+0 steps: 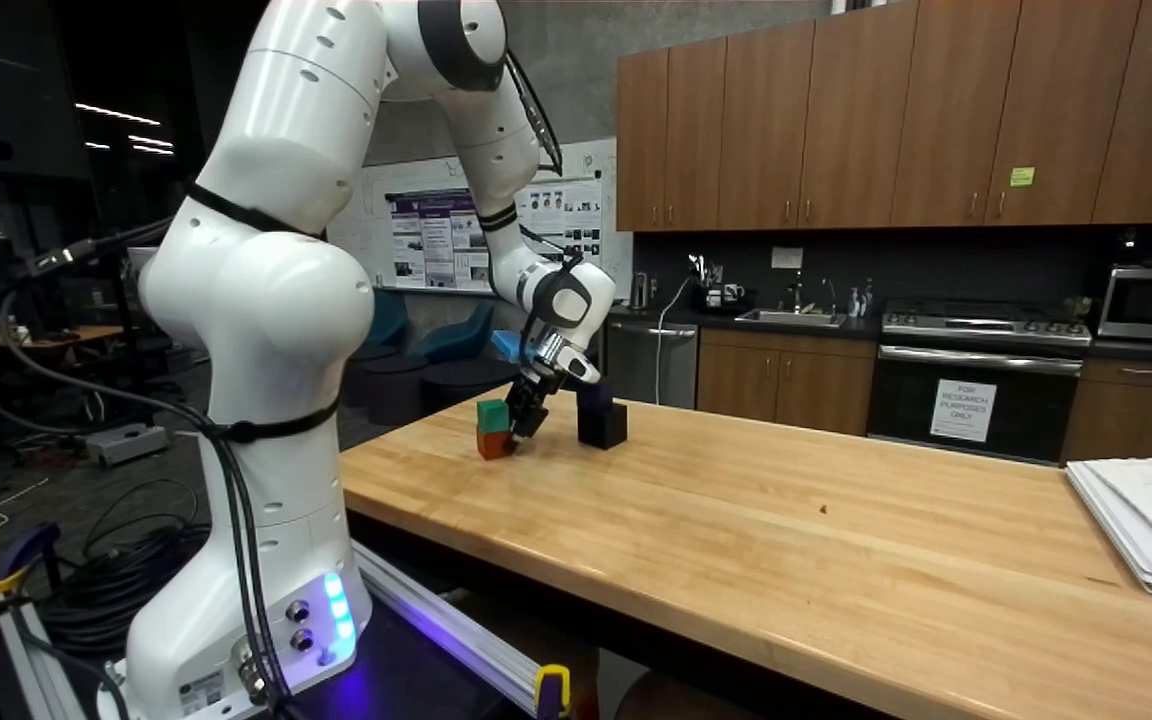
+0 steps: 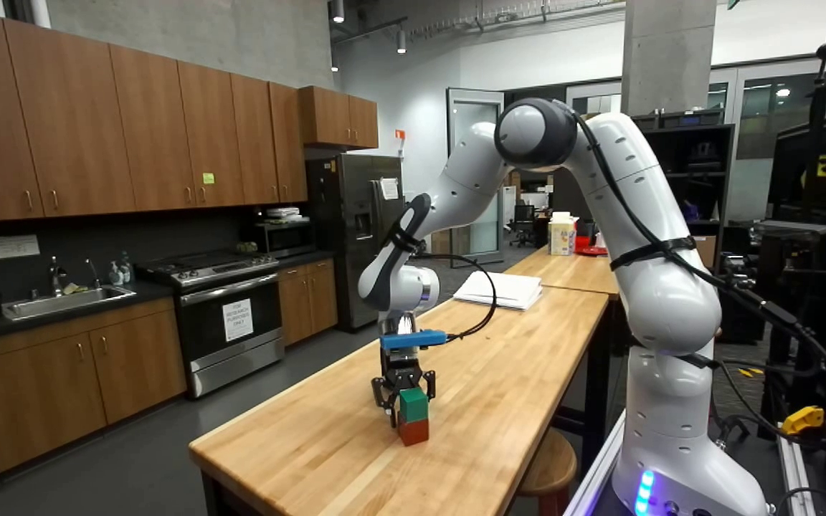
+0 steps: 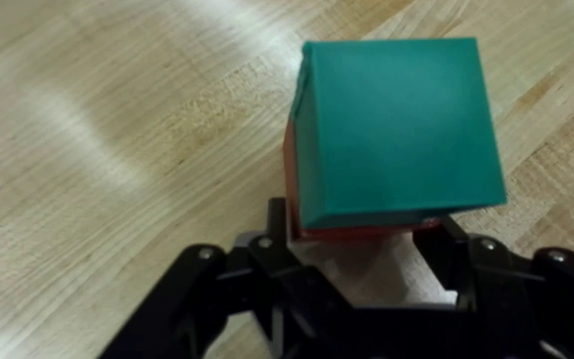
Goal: Move both the green cube and orange cube to the table
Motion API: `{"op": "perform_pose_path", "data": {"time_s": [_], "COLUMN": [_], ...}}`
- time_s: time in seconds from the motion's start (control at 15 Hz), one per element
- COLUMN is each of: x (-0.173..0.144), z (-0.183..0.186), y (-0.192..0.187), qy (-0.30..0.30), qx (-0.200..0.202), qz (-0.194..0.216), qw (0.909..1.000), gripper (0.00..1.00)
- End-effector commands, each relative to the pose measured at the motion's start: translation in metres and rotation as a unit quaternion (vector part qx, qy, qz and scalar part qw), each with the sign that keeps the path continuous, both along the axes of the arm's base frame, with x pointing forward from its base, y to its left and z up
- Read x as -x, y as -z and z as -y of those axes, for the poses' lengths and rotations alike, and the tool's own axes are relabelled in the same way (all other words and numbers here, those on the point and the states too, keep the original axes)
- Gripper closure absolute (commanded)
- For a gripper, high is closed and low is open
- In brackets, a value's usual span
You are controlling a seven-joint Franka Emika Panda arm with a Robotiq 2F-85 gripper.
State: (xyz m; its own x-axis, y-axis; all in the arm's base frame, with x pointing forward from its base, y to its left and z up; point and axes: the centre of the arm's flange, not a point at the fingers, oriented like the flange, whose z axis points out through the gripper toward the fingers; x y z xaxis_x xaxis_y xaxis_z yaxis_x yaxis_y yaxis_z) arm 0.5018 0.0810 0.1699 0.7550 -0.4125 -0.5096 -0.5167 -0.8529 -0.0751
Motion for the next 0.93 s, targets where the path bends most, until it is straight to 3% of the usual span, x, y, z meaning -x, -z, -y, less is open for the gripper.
{"op": "perform_pose_path", "data": {"time_s": [0.0,0.4,0.87], "x": [-0.002,-0.011,-0.024], "z": [-0.008,-0.024,-0.028], "y": [-0.009,-0.044,-0.097], "qy": [-0.019,-0.029,-0.073], "qx": [0.005,0.011,0.057], "qz": [0.016,0.042,0.102], "qw": [0.9997,0.9987,0.9905], "gripper": [0.02,0.00,0.00]}}
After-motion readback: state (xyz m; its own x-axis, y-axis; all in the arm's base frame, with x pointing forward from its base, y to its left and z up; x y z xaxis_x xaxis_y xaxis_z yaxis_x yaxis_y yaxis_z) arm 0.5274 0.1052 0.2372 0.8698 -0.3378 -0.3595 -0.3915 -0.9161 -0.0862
